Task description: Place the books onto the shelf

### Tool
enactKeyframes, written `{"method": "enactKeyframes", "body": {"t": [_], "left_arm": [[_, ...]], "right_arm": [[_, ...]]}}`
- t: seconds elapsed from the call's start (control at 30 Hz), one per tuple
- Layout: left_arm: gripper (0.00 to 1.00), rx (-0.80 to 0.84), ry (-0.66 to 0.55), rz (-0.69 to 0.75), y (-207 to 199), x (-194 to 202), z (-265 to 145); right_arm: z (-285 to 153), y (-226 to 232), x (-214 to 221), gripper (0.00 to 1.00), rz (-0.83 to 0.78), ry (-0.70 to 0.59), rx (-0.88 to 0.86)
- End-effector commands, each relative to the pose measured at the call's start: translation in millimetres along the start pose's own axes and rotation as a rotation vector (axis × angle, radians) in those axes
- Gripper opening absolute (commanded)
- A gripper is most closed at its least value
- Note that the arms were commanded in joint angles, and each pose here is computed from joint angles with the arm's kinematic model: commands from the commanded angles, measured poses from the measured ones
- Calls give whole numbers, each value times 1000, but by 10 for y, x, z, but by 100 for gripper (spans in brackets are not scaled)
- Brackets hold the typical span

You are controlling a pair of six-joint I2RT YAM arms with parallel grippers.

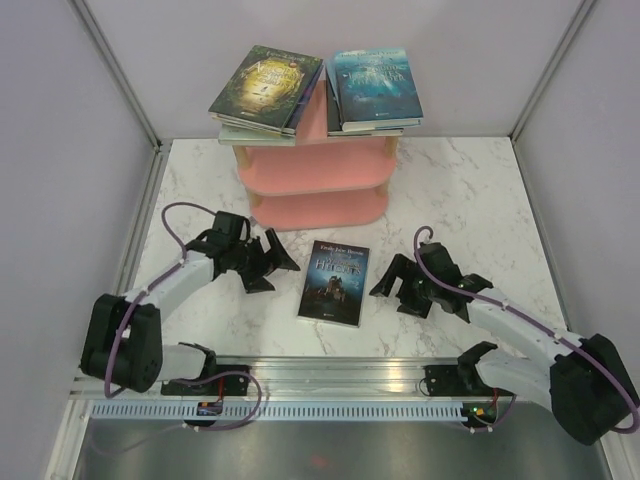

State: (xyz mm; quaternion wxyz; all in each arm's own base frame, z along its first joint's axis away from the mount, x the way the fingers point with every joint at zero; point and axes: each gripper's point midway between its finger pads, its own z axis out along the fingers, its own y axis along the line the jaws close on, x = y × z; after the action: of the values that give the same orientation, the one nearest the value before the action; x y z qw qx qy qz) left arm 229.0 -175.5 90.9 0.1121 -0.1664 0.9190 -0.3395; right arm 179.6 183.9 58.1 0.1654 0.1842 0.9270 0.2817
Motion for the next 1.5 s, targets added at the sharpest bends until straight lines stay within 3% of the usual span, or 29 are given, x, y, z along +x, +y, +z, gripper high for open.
{"method": "enactKeyframes", "body": {"t": [0.0, 0.2, 0.33, 0.4, 0.47, 0.57, 0.67, 0.77, 0.8, 0.83, 0.87, 1.07, 1.2, 1.33, 1.47], "left_arm": [[100, 68, -14, 143, -129, -129, 360], [100, 20, 95, 45, 52, -27, 872], [100, 19, 165, 75, -32, 116, 1097], [100, 62, 233, 76, -119, 281, 1185], [100, 226, 272, 115, -413, 363, 1192], [97, 347, 310, 116, -579, 507, 1142], [86, 391, 334, 100, -602, 575, 1075], [53, 421, 326, 107, -644, 589, 1015], [21, 426, 327, 106, -649, 598, 998], [5, 424, 325, 101, -646, 594, 993], [2, 425, 326, 95, -648, 603, 964], [2, 475, 280, 103, -784, 554, 748], [2, 594, 225, 79, -1073, 524, 409], [2, 739, 158, 38, -1395, 446, 71], [2, 862, 85, 23, -1697, 350, -286]], "right_arm": [[204, 146, -123, 96, 9, -18, -97], [537, 174, -142, 95, 48, 6, -138], [830, 91, -101, 92, 89, 54, -114], [961, 136, -78, 87, 113, 91, -137], [1020, 157, -59, 84, 126, 112, -151], [1047, 161, -45, 81, 129, 122, -158], [990, 163, -54, 80, 121, 114, -159], [907, 209, -98, 80, 105, 101, -165], [859, 241, -125, 80, 99, 95, -168], [832, 254, -141, 80, 93, 91, -170], [796, 231, -129, 80, 86, 95, -158], [365, 331, -256, 90, 30, 32, -197], [31, 570, -165, 98, 22, 37, -347], [-314, 997, -141, 98, 80, 52, -565], [-516, 1230, -130, 98, 33, 48, -598]]}}
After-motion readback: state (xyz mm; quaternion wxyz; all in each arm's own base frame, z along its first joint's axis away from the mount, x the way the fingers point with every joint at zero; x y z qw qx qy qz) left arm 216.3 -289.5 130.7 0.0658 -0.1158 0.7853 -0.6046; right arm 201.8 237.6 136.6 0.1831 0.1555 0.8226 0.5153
